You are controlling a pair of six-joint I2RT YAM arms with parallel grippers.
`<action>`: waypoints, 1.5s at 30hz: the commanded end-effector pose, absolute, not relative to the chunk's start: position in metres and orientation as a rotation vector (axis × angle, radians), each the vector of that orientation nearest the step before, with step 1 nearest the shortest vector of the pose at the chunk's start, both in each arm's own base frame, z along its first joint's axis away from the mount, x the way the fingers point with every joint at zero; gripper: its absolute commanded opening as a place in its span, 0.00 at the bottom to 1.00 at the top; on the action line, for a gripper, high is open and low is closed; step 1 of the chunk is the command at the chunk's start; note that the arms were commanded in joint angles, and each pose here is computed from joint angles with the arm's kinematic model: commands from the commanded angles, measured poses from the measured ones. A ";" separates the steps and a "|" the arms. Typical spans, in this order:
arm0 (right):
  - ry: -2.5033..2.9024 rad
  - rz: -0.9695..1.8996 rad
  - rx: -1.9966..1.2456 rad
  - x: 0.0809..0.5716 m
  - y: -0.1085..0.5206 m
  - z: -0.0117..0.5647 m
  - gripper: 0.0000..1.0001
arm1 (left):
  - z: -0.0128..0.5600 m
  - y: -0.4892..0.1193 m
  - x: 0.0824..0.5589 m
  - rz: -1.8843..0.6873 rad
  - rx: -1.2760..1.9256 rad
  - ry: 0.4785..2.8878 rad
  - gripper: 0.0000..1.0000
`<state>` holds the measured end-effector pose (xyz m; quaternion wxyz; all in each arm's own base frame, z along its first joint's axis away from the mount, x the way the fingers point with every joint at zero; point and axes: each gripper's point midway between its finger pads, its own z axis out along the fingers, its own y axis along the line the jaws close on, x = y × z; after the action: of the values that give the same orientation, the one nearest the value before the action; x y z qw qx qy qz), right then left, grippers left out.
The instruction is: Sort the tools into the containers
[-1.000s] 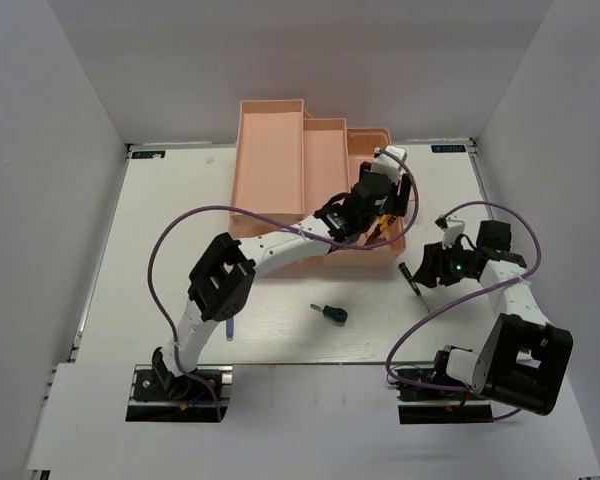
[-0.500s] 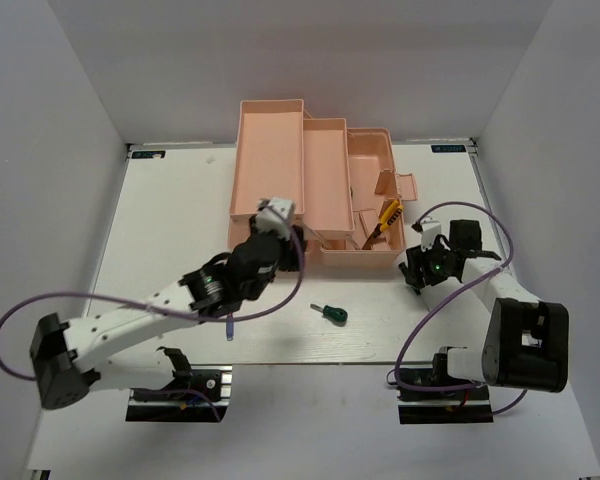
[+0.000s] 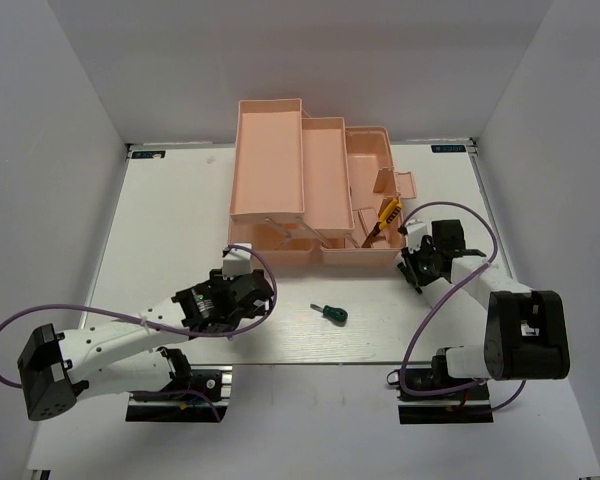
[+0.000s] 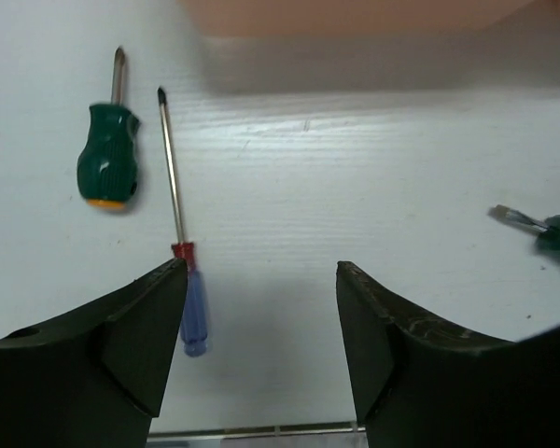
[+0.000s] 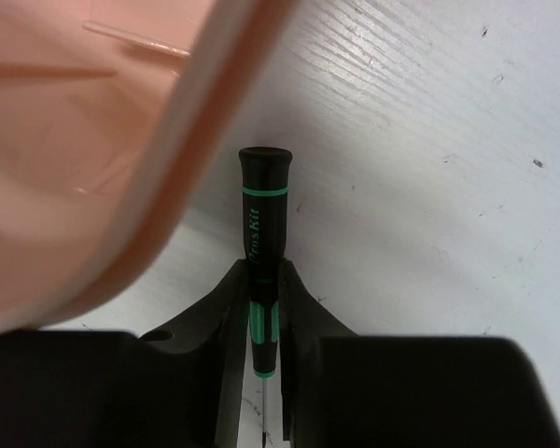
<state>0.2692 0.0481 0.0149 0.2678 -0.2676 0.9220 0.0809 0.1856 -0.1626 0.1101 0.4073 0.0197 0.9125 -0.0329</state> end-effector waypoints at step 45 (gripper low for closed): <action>2.169 0.898 -0.148 0.461 0.268 0.275 0.11 | 0.041 -0.127 0.140 0.009 -0.223 2.503 0.79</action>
<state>0.4469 0.2661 0.2720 0.3679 -0.1037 0.8468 0.3699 0.1375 -0.1223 0.0395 0.3009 -0.0575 0.9517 0.0185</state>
